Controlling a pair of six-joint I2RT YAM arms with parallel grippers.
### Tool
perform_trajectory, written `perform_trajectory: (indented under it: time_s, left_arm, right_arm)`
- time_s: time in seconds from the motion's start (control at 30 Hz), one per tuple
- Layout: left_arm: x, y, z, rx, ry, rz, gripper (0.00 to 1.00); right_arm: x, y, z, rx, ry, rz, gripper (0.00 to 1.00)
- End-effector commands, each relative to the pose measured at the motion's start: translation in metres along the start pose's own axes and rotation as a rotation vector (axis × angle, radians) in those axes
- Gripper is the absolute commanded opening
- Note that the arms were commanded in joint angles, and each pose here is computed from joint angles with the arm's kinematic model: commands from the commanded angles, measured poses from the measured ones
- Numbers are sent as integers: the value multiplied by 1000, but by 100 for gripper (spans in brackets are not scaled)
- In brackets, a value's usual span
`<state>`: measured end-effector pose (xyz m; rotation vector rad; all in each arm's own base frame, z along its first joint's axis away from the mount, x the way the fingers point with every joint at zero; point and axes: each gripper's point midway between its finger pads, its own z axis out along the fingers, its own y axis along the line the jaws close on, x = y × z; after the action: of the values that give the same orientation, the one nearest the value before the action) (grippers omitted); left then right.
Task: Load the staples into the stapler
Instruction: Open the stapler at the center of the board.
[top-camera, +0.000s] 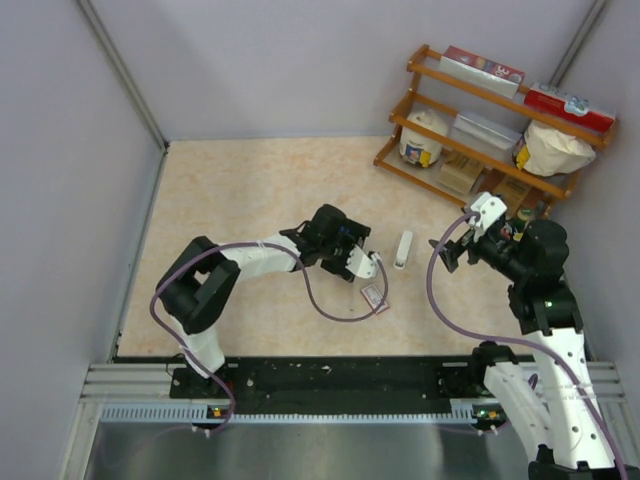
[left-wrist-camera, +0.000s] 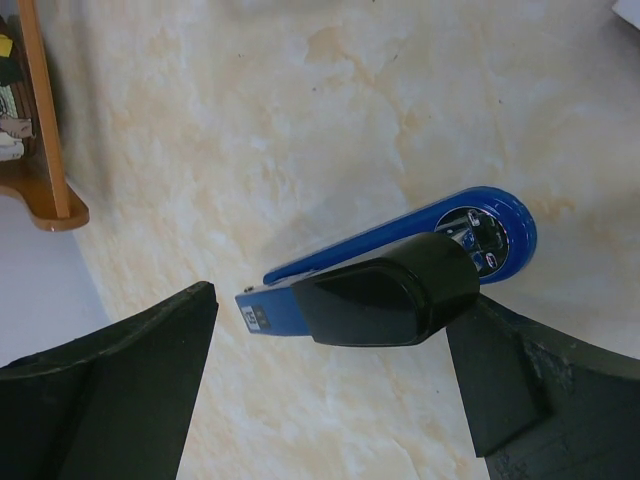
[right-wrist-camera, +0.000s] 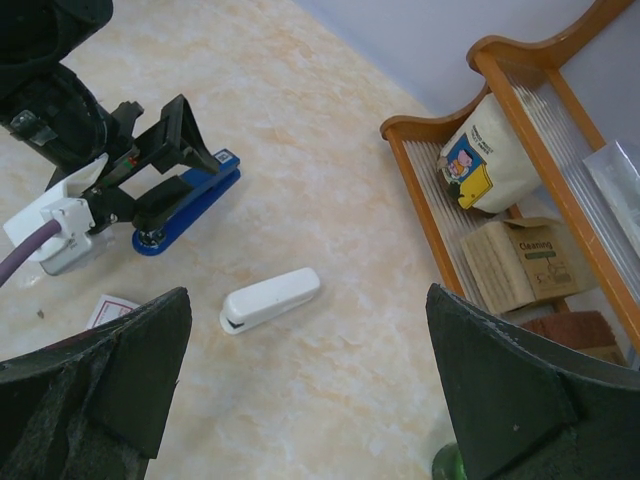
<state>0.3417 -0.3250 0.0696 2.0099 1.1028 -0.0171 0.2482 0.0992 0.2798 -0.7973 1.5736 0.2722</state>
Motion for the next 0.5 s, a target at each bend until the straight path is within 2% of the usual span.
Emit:
perform_trajectory:
  time_s: [0.0, 0.13, 0.47]
  left_arm:
    - [-8, 12, 7, 36, 2, 46, 98]
    - [-6, 9, 11, 107, 23, 57, 96]
    - [-13, 9, 16, 239, 19, 83, 62]
  right_arm:
    - [-6, -3, 3, 2, -23, -40, 99]
    - [-3, -3, 4, 1, -16, -43, 99]
    - [3, -2, 6, -11, -5, -47, 99]
